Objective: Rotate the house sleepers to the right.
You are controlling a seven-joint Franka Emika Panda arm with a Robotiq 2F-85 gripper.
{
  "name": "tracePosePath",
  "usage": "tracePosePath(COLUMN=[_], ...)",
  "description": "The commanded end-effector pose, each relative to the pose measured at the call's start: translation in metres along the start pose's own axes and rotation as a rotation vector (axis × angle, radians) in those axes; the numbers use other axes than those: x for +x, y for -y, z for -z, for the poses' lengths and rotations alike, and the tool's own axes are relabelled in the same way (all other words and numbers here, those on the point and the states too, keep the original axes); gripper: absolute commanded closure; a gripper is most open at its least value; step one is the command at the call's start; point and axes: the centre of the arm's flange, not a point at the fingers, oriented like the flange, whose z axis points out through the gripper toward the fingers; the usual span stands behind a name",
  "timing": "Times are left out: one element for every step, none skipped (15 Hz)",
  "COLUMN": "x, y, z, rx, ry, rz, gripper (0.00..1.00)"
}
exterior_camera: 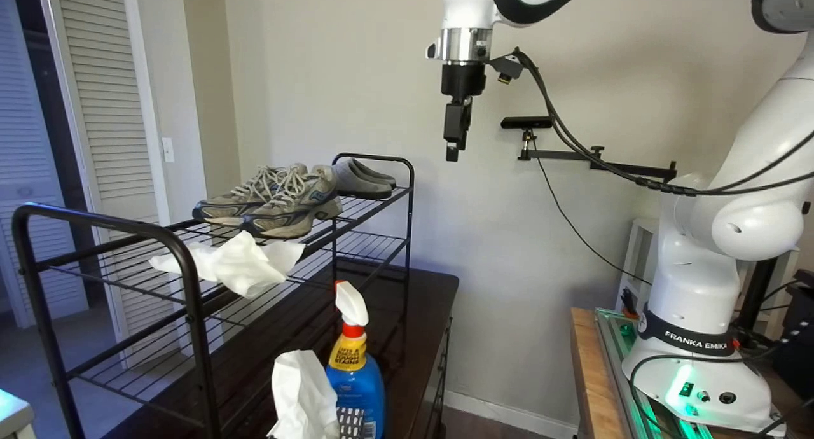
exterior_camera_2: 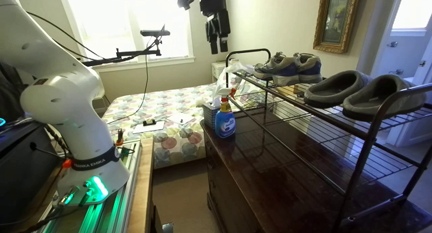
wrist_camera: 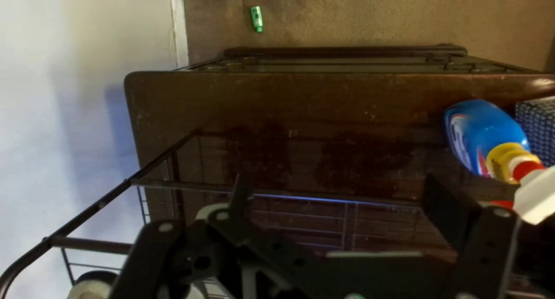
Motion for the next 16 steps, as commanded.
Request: tracePosePath(x=[0.068,0.027,0.038,0.046,0.051,0.054,0.055,0.055,0.058,0.062,0.067,0.072,0.079,0.084,0.09,0.099], y=[-0.032,-0.018,-0.027,-0.032,-0.034,-0.034,-0.034,-0.033,-0.038,-0.045,-0.058,-0.069,-0.086,-0.101,-0.117,-0.131], z=[0.024,0.007,0.009,0.009,0.008,0.008,0.007,0.008,0.008,0.006,0.004,0.002,-0.003,-0.007,-0.014,-0.018], rx=[-0.042,-0.019,-0.021,-0.021,-0.021,-0.021,-0.021,-0.021,0.001,0.011,0.059,0.112,0.153,0.195,0.233,0.254], ry=[0.047,0.002,0.012,0.021,0.026,0.03,0.032,0.033,0.039,0.053,0.066,0.062,0.063,0.065,0.064,0.051], rz=[-0.05,-0.026,-0.041,-0.05,-0.052,-0.052,-0.05,-0.05,-0.046,-0.024,0.048,0.075,0.09,0.11,0.152,0.138], gripper=[0.0,0.0,0.0,0.0,0.0,0.0,0.0,0.0,0.0,0.0,0.0,0.0,0.0,0.0,0.0,0.0])
